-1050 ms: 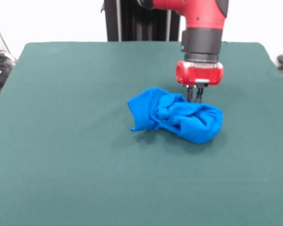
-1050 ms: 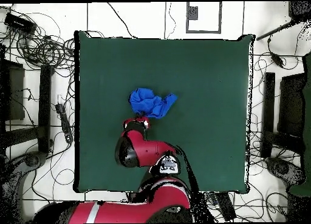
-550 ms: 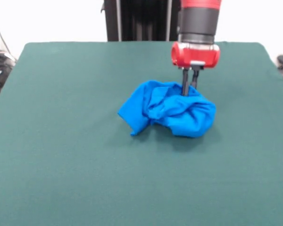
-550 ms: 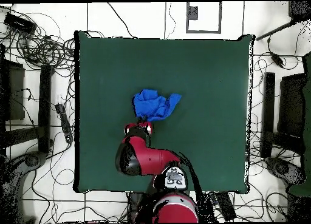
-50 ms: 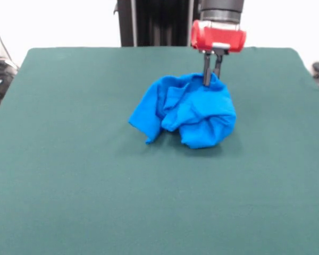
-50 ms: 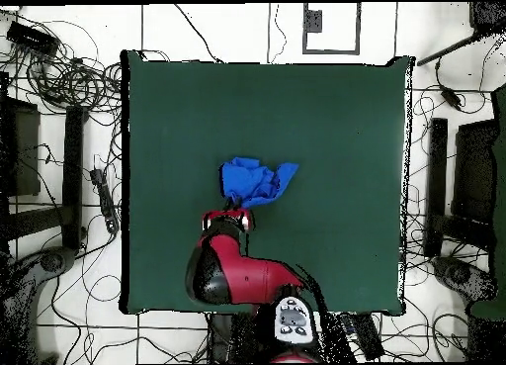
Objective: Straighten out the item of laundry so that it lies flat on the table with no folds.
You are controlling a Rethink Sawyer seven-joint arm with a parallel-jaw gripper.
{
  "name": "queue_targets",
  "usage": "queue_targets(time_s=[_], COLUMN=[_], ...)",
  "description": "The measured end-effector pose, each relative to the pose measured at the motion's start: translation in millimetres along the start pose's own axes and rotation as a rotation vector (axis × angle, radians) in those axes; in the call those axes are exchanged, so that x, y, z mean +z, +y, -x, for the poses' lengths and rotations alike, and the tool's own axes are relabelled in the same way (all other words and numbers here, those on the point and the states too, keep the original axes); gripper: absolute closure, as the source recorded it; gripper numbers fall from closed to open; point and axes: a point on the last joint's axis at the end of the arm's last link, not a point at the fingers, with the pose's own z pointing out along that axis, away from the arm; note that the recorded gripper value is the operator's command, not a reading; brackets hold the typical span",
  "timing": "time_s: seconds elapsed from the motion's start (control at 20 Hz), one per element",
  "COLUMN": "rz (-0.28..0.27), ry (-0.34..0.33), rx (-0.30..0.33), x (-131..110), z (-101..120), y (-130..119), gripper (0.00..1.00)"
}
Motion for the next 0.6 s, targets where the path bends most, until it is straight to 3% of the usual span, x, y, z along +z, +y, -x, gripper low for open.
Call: queue_targets(time_s=[0.15,0.2,0.6], rz=[0.001,0.002,-0.023], ry=[0.019,0.028,0.052], rx=[0.007,0.009,0.034], x=[-4,-5,-11], z=[-9,-13,-20], y=[-1,-1,8], gripper=[1.0,0.0,0.0])
